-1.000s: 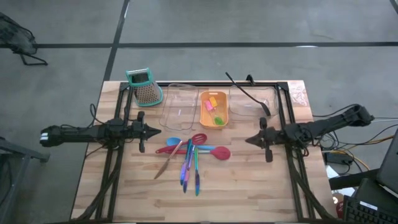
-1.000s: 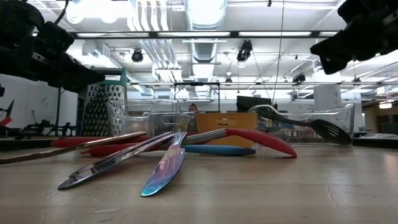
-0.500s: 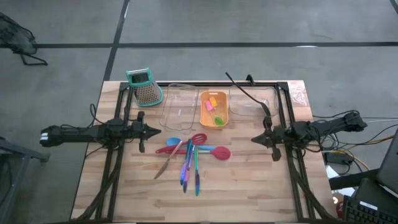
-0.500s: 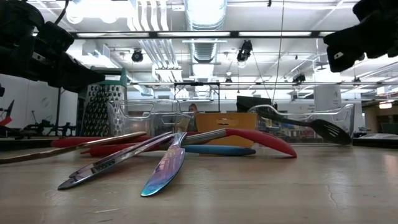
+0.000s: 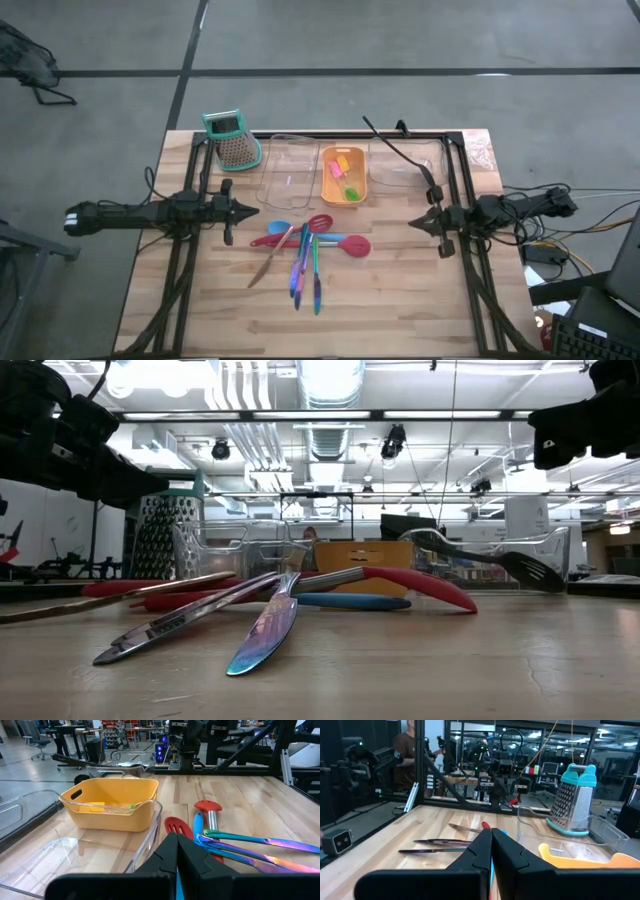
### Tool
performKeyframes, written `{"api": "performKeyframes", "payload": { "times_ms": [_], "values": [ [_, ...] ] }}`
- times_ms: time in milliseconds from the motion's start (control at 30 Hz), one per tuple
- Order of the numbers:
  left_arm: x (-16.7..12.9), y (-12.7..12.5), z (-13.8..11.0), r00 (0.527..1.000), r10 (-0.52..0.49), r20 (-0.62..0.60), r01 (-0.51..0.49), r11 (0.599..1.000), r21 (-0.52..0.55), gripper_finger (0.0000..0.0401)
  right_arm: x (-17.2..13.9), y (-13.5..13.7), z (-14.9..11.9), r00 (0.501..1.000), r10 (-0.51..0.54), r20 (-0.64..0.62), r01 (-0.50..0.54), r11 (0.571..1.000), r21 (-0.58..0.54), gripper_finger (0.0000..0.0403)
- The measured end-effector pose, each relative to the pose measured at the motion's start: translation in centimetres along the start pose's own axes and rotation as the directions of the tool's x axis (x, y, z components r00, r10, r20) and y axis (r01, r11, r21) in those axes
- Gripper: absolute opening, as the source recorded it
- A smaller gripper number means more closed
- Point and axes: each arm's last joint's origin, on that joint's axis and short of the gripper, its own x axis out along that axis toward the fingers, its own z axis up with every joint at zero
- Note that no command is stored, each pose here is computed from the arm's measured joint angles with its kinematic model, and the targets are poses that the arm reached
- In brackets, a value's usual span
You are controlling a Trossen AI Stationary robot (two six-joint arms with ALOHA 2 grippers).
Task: Pick & Place Kitchen Items
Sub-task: Put the golden knife into the left transparent bin
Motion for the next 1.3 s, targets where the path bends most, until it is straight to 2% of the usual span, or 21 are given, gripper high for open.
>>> {"api": "performKeyframes", "payload": {
  "times_ms": [200,967,1167,1233,1300],
  "values": [
    [0.0,0.0,0.0,1.0,0.0,0.0,0.0,1.0,0.0,0.0005,0.0,0.0,-0.1,1.0,0.002,-0.007,-0.002,0.999,0.032,0.0008],
    [0.0,0.0,0.1,1.0,0.001,0.011,-0.001,1.0,-0.005,0.0005,0.1,0.0,-0.1,1.0,0.003,-0.014,-0.002,0.999,0.034,0.0008],
    [0.0,0.0,0.5,0.999,0.006,0.05,0.004,0.977,-0.215,0.0005,0.1,0.0,-0.1,1.0,0.003,-0.014,-0.002,1.0,0.031,0.0009],
    [0.0,0.1,0.9,0.996,0.015,0.092,0.014,0.951,-0.308,0.0005,0.1,0.0,-0.1,1.0,0.003,-0.014,-0.002,0.999,0.033,0.0009],
    [-0.1,0.1,1.2,0.993,0.018,0.119,0.035,0.905,-0.424,0.0005,0.1,0.0,-0.1,1.0,0.003,-0.013,-0.002,0.999,0.033,0.0009]
  ]
}}
